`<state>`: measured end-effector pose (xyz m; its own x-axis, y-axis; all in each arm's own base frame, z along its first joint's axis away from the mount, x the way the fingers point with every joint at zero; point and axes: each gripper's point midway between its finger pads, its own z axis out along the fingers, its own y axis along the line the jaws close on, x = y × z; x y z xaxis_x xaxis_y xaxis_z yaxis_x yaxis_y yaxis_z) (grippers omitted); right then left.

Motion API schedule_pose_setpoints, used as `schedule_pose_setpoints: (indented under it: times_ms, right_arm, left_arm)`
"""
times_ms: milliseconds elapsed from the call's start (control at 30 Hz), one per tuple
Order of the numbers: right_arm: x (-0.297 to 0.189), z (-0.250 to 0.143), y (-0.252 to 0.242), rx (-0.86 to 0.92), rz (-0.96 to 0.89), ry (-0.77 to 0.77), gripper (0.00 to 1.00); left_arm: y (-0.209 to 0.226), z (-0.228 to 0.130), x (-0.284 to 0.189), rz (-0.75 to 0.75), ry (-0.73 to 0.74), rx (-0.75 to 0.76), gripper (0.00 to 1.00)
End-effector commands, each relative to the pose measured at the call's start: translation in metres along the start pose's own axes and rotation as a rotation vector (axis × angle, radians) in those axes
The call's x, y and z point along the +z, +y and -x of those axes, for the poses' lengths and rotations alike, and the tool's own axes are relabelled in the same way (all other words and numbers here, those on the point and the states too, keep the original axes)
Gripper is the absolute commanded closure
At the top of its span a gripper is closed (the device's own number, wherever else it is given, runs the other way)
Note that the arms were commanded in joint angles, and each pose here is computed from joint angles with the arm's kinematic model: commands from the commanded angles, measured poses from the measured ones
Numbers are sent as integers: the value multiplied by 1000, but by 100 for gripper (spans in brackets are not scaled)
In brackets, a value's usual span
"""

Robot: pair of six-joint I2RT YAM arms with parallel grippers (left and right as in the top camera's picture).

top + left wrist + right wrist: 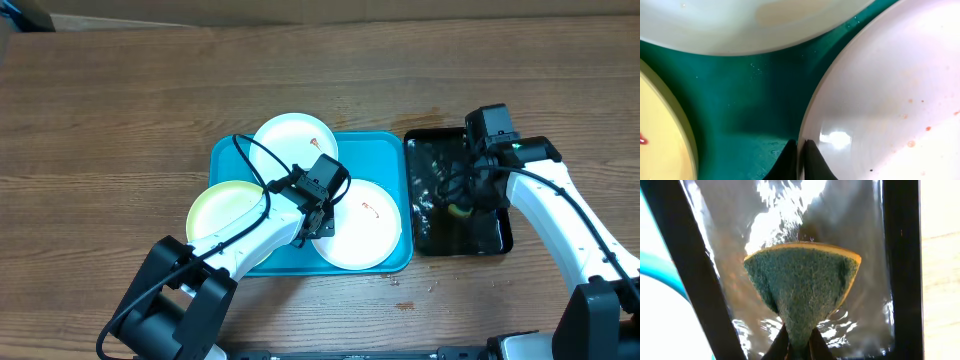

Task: Clean dirty plates on tray and stack at the side
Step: 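Grasp the green sponge in the black tray with the right gripper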

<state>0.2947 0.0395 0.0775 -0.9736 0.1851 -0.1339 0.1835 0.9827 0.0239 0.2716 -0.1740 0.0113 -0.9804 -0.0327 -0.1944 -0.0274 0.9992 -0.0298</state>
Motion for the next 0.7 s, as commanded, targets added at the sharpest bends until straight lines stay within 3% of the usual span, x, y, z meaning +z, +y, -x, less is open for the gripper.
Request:
schedule_pose_setpoints:
  times_ms: [0,667]
  right_arm:
    - [-8,8,1,-4,-1,-27,96]
    - [-19,-12,5,0,23,65,96]
  left_arm:
    - [6,-1,4,25,4,-4,96]
    - [5,-2,4,19,8,-4,96]
